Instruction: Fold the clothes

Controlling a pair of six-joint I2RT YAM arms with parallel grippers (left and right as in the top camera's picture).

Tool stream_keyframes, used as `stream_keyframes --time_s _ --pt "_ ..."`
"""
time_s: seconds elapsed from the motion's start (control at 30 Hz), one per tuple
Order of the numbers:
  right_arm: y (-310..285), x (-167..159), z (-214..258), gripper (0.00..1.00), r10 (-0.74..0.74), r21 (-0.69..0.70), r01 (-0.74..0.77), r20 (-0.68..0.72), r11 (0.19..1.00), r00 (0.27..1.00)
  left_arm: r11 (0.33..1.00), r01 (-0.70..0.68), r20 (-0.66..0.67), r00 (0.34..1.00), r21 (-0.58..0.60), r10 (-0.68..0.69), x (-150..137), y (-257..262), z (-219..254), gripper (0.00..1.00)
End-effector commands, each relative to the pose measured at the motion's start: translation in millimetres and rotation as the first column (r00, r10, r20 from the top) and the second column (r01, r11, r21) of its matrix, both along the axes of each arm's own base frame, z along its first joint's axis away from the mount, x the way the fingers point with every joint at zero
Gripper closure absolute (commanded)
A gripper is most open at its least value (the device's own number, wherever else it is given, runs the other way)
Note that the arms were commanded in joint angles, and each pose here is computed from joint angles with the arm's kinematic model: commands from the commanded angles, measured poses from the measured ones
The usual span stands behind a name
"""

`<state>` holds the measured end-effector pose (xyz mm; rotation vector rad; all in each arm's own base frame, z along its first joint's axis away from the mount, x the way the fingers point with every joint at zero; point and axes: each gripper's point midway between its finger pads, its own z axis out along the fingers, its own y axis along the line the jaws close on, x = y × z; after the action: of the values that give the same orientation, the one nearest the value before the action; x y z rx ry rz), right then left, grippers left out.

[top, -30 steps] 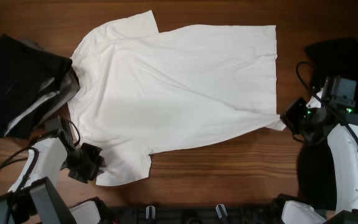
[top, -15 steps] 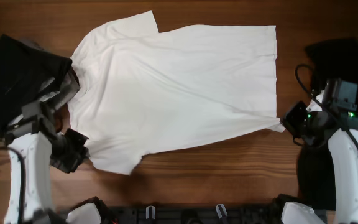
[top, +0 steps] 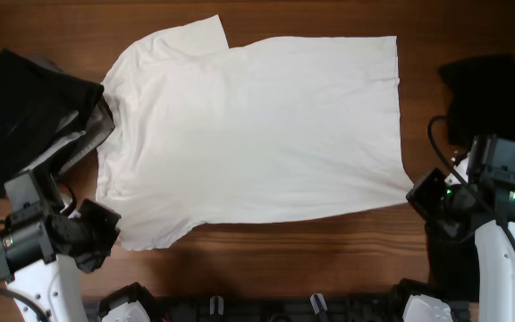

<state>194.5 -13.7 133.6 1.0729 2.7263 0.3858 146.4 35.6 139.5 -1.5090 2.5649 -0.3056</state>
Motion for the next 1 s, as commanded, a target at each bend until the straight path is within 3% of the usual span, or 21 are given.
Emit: stream_keyframes --time_s 0.0,0.2,0.4,0.53,0.63,0.7,0.8,0.97 --pt "-12.4 -7.0 15.4 0.95 -0.028 -0.075 0.027 -0.011 0.997 1.0 1.0 0.019 0.054 0.998 0.019 -0.02 -2.9 -2.8 21.7 0.96" --pt "-16.4 5.8 27.2 0.91 -0.03 -0.091 0.035 0.049 0.995 0.998 0.998 0.011 0.104 0.994 0.07 -0.018 3.4 4.6 34.8 0.96" --pt "-13.4 44.0 18.8 0.91 -0.008 -0.027 0.011 0.103 1.0 0.995 0.994 0.019 0.174 0.984 0.11 -0.038 38.7 19.7 35.7 0.96" --pt "-9.9 64.0 1.0 0.91 0.012 0.031 -0.014 0.079 0.999 0.997 0.992 0.055 0.168 0.983 0.11 -0.073 58.1 20.9 28.3 0.96" --pt "-1.8 60.2 -22.8 0.9 0.064 0.083 -0.062 -0.026 0.995 0.998 0.991 0.111 0.097 0.988 0.074 -0.118 62.5 11.4 13.6 0.96" --pt "3.0 47.4 -37.9 0.83 0.119 0.115 -0.106 -0.118 0.988 0.986 0.988 0.143 0.053 0.988 0.051 -0.146 62.0 4.6 5.8 0.96" --pt "9.0 27.2 -51.6 0.48 0.154 0.165 -0.117 -0.228 0.979 0.961 0.985 0.166 0.036 0.985 0.042 -0.167 63.8 -0.1 1.9 0.96" --pt "18.7 -9.3 -66.4 0.43 0.135 0.204 -0.066 -0.346 0.977 0.929 0.986 0.161 0.051 0.985 0.047 -0.164 63.0 -1.0 5.6 0.96"
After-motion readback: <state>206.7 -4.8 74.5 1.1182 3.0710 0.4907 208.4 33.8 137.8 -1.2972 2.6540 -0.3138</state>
